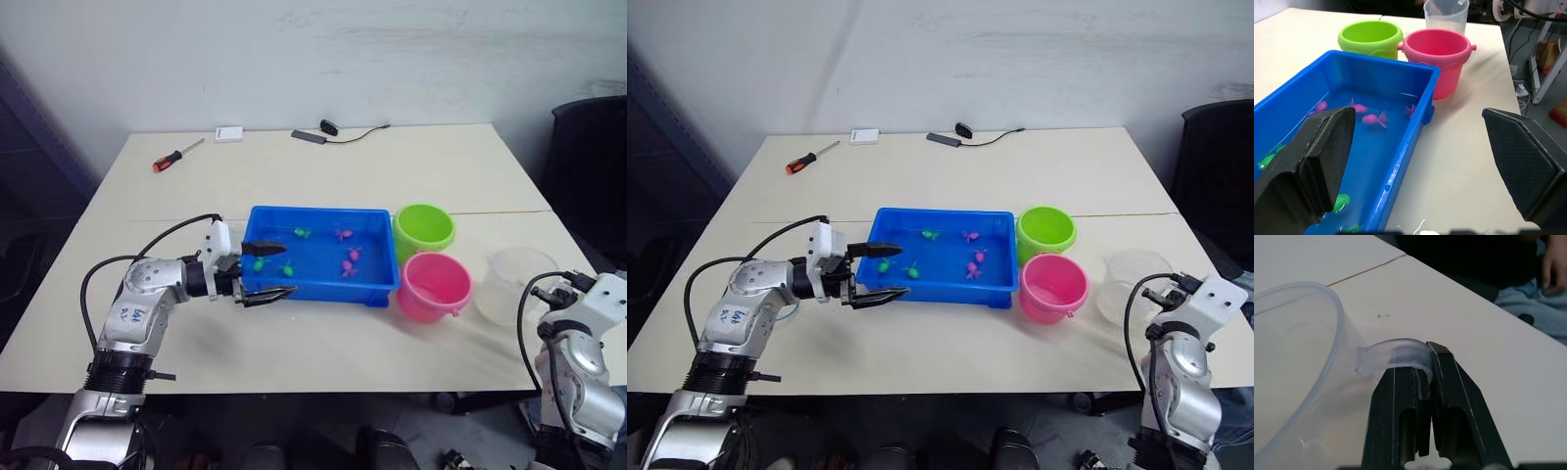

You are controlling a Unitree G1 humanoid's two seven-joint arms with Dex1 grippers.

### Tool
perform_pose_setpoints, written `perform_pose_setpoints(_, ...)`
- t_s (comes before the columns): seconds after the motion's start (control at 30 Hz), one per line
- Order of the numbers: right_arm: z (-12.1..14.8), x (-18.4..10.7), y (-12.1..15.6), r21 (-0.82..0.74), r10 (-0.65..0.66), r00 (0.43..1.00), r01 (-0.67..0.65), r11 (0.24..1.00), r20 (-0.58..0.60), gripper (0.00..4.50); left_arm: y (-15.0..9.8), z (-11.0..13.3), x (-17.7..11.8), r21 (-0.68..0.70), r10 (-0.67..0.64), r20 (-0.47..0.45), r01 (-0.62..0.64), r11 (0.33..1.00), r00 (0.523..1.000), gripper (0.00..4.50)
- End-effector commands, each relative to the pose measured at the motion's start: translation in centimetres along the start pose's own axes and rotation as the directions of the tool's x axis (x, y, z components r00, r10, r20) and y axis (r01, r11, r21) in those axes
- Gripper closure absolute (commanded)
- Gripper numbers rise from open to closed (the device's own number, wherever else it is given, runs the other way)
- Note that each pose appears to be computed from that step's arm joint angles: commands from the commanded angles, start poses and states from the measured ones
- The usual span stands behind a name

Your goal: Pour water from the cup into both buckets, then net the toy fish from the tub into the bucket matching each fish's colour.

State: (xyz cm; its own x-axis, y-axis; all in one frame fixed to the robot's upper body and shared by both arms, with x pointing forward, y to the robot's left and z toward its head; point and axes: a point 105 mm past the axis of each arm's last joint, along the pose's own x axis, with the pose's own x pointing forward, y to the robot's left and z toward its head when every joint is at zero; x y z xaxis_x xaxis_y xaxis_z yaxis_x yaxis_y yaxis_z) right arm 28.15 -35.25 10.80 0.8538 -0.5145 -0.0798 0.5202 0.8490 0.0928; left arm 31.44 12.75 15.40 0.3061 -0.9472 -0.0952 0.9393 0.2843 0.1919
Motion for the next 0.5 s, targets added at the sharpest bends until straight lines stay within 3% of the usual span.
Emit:
perform_pose_setpoints(0.03, 3.7, -0.6, 0.3, -0.065, 0.078, 0.989, -0.07, 0.995, 0.122, 4.43, 0.0, 1.2, 0.1, 0.032, -0.016, 0.046, 0.014, 0.999, 0.999, 0.0)
perform_pose_setpoints(0.3, 7.6, -1.5, 1.8, -0.293, 0.234, 0.955, -0.175, 0.94, 0.182, 4.43, -0.2, 0.6, 0.9, 0.029, -0.033, 0.064, 0.031, 0.999, 0.997, 0.0)
perform_pose_setpoints(0.5, 9.4, -2.5, 3.8, -0.475, 0.358, 0.913, -0.23, 0.85, 0.198, 4.43, 0.0, 0.6, 1.1, 0.024, -0.032, 0.088, 0.03, 0.999, 0.996, 0.0)
